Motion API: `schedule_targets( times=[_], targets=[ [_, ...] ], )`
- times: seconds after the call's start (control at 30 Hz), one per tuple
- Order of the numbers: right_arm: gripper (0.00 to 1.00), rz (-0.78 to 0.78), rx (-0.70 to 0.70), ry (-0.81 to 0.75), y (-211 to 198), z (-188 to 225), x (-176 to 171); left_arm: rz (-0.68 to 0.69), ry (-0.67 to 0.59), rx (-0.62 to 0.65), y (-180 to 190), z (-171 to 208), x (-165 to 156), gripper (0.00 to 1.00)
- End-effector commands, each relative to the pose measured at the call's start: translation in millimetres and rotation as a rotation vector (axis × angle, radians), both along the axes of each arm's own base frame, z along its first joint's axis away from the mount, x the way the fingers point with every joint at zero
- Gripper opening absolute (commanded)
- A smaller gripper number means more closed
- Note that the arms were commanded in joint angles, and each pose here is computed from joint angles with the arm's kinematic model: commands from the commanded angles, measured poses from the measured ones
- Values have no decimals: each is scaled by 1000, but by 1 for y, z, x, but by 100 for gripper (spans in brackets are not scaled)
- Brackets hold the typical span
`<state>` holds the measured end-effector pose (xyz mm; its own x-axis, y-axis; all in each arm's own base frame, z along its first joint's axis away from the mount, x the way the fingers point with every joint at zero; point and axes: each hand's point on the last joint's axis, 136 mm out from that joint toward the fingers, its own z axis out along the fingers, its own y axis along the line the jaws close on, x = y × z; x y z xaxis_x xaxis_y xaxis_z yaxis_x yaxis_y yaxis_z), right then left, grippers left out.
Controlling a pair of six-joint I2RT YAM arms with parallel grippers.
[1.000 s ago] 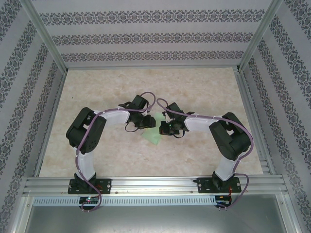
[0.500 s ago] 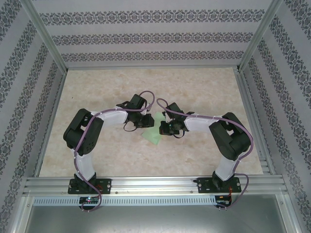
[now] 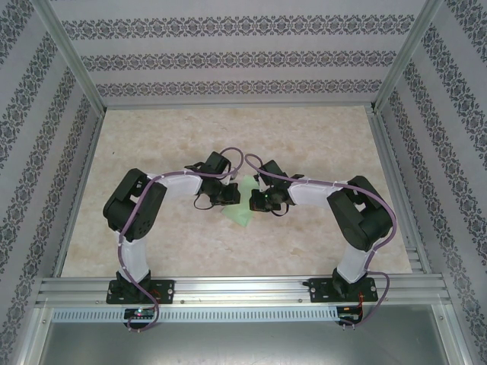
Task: Fold a paper plane with a square sheet of paper (pick it up from the middle)
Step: Fold the triangle a second time at the center of the table.
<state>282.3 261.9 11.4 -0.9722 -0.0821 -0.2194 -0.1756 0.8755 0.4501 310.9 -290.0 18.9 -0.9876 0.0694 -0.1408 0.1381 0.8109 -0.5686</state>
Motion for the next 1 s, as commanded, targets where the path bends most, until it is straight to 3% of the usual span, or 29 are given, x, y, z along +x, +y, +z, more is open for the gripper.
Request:
schedule_targets(
  times=[0.0, 0.2, 0.4, 0.63, 0.97],
  targets=[
    [4, 17, -167, 119, -31, -35, -30, -11, 43, 34, -1, -14, -9, 9],
    [5, 14, -74, 61, -14, 1, -18, 19, 97, 161, 17, -35, -19, 8],
    [11, 16, 88, -10, 16, 52, -23, 41, 141, 200, 26, -47, -30, 7],
    [9, -43, 105, 8, 22, 48, -49, 66, 147, 212, 28, -50, -31, 5],
    [8, -35, 68, 25, 54, 34, -56, 77, 154, 221, 29, -52, -32, 5]
  ],
)
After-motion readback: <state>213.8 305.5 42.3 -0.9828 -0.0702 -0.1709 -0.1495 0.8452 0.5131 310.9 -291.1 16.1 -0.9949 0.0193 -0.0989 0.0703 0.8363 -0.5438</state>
